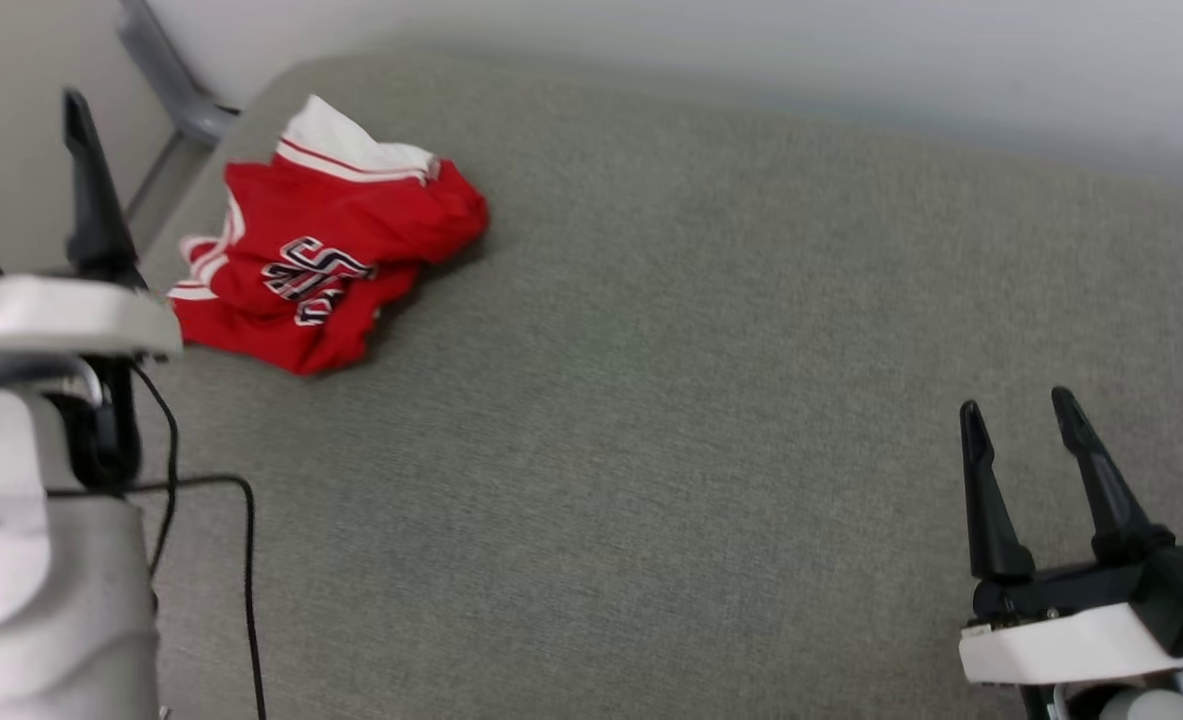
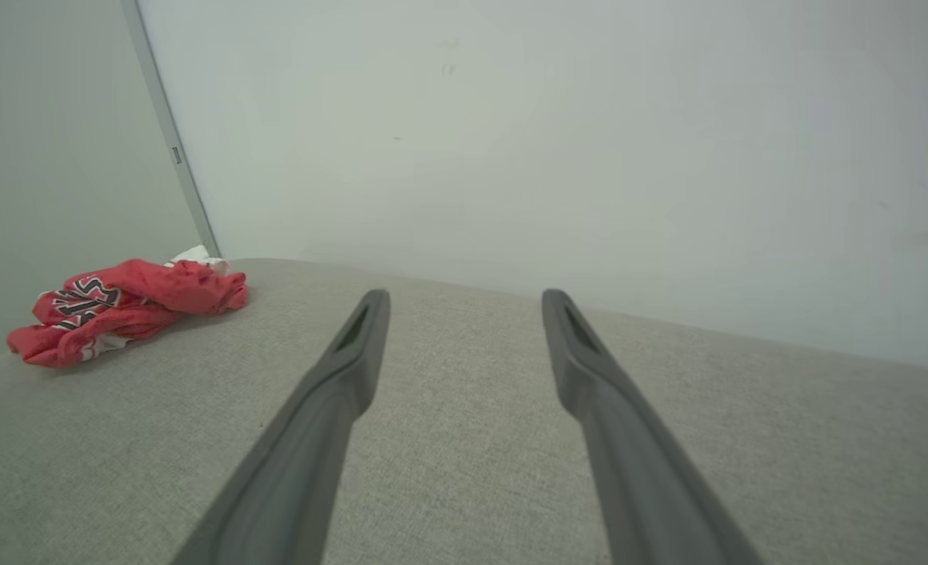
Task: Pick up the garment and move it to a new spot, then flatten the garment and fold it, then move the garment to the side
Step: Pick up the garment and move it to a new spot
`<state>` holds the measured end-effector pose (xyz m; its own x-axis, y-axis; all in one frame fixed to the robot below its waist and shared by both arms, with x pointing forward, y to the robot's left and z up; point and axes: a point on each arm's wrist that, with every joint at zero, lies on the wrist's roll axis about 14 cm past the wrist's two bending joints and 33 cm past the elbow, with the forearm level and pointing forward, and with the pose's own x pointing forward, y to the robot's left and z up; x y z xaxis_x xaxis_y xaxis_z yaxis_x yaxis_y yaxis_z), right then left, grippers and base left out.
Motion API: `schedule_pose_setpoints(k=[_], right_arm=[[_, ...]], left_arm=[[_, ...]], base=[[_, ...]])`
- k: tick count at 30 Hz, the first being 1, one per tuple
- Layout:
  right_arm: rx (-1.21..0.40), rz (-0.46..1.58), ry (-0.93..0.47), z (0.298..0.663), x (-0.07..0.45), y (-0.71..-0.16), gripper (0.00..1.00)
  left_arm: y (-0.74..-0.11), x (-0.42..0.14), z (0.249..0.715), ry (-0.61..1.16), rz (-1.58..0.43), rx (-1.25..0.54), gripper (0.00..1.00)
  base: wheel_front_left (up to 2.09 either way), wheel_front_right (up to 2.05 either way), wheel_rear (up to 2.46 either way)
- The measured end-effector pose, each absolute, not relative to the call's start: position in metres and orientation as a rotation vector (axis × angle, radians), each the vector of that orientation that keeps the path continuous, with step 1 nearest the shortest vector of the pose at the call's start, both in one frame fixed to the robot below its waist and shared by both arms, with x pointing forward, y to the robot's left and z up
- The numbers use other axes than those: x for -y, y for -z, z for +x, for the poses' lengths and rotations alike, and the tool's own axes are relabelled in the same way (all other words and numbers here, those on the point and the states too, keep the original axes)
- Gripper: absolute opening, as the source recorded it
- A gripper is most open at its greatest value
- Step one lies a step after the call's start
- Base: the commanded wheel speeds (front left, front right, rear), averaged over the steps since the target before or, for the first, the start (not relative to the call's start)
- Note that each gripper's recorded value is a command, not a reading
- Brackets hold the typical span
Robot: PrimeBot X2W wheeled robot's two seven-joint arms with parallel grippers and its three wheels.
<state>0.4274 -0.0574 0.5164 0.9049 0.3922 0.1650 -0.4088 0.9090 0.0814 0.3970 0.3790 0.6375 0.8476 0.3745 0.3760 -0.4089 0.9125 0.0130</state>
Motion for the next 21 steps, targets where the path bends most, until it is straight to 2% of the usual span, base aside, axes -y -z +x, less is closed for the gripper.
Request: schedule_pose_setpoints(k=[5, 9, 15, 21], right_arm=[[0.14, 0.114, -0.385, 0.445, 0.066, -0.505, 1.0], [0.133, 0.105, -0.363, 0.454, 0.073, -0.497, 1.0], [0.13, 0.095, -0.326, 0.461, 0.087, -0.491, 1.0], [0.122, 0.086, -0.3, 0.465, 0.097, -0.485, 1.0]], left_arm=[[-0.643, -0.374, 0.452, -0.336, 0.123, 0.365, 1.0], [-0.621, -0.372, 0.489, -0.281, 0.149, 0.265, 1.0], [-0.571, -0.36, 0.53, -0.17, 0.169, -0.031, 1.0], [-0.495, -0.359, 0.529, -0.114, 0.122, -0.485, 1.0]], base=[[0.0, 0.0, 0.0], [0.0, 0.0, 0.0], [0.0, 0.0, 0.0], [0.0, 0.0, 0.0]])
